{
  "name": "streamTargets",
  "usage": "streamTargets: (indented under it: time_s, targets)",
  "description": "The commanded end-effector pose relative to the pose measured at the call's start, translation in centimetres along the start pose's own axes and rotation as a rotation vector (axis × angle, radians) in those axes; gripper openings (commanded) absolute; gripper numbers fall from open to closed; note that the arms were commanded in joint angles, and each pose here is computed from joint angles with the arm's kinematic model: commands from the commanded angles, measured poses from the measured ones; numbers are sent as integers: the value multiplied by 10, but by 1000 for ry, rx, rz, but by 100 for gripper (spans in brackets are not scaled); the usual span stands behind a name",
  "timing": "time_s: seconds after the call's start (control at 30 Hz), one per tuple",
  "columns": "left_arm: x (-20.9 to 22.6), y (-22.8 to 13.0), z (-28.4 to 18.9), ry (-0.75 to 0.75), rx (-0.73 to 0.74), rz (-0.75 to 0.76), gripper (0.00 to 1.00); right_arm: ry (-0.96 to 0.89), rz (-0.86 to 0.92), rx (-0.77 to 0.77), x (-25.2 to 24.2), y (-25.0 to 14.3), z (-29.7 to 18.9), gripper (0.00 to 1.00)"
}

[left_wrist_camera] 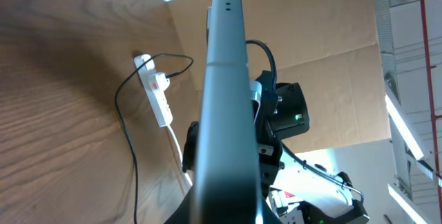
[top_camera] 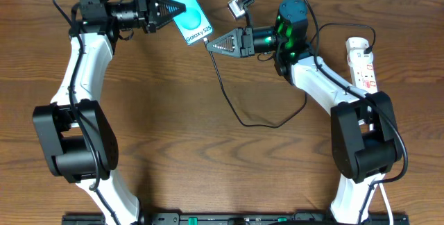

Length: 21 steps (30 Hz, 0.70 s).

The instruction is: Plug charger to phone and switch on socket

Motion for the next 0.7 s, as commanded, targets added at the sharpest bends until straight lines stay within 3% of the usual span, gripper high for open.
streamTargets:
  time_s: [0.0, 0.67]
  targets:
    - [-17, -6, -2, -23, 23, 35, 7, -2, -27, -6, 1, 3, 1, 1]
    - [-17, -6, -1, -23, 24, 46, 7, 2, -27, 0, 2, 1, 8, 1]
Point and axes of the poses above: each gripper's point midway between its finger pads, its own z axis out along the fingers, its own x axis along the line the jaws close on, y = z × x, the point moved 3 cm from there along -z, back along the fingers, and after that the axes turned 7 degrees about -z, right-handed, at the moved point
